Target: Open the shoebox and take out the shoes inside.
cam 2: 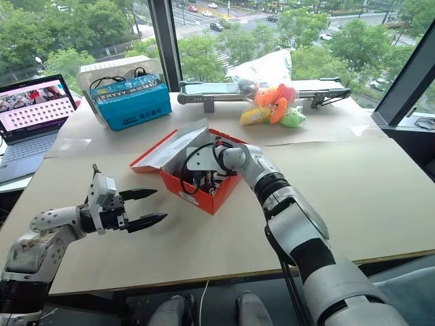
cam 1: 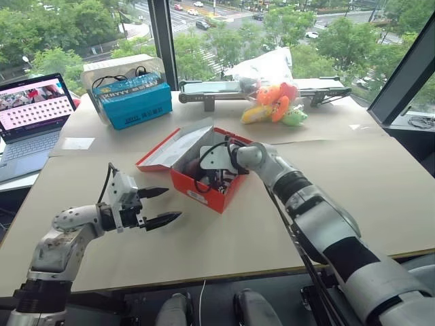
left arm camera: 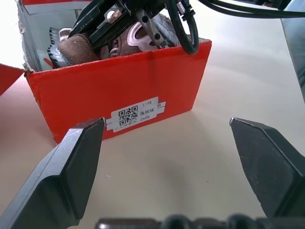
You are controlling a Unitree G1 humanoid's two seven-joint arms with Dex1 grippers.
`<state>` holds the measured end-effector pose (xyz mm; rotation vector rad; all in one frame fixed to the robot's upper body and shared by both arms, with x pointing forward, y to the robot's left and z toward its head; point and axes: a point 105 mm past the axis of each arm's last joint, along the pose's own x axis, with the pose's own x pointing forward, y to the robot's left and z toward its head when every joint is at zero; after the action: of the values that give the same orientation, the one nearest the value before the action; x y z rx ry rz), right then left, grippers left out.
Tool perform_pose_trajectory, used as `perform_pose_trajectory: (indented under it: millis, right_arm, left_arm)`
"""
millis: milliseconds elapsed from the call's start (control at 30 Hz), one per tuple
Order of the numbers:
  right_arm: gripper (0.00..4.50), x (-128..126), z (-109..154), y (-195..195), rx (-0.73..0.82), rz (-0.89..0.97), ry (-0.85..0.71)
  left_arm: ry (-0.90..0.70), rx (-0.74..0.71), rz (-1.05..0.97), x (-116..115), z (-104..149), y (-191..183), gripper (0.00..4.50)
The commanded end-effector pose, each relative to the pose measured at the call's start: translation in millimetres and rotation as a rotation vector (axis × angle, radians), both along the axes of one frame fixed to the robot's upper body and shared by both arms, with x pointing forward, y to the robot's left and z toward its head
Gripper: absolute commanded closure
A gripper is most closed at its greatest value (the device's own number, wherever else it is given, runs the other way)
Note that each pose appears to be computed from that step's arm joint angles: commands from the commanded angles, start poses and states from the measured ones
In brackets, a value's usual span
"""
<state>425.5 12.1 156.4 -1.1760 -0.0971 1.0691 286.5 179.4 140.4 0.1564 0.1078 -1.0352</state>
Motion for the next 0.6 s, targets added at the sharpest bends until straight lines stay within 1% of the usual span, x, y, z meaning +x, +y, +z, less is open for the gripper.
perform_pose_trajectory:
  millis: [33,167,200,333,433,600]
  right_arm:
    - [4.50,0,-8,-2,-0.011,-0.022,0.031]
    - [4.50,4,16,0,0.034,-0.019,-0.031]
    - [4.50,4,26,1,0.057,-0.012,-0.050]
    - [4.50,0,50,1,0.107,0.025,-0.085]
    - [4.50,-10,59,-2,0.107,0.081,-0.111]
    - [4.50,-26,58,-9,0.079,0.139,-0.127]
  left_arm:
    - [-0.034,-0.005,-0.003,-1,10,0,0.00]
    - [-0.033,-0.007,-0.006,0,10,0,0.00]
    - [-0.033,-0.007,-0.008,1,10,-1,0.00]
    - [-0.033,-0.006,-0.014,3,9,-1,0.00]
    - [-0.034,-0.005,-0.019,4,9,-1,0.00]
    - [-0.035,-0.004,-0.025,5,9,-1,0.00]
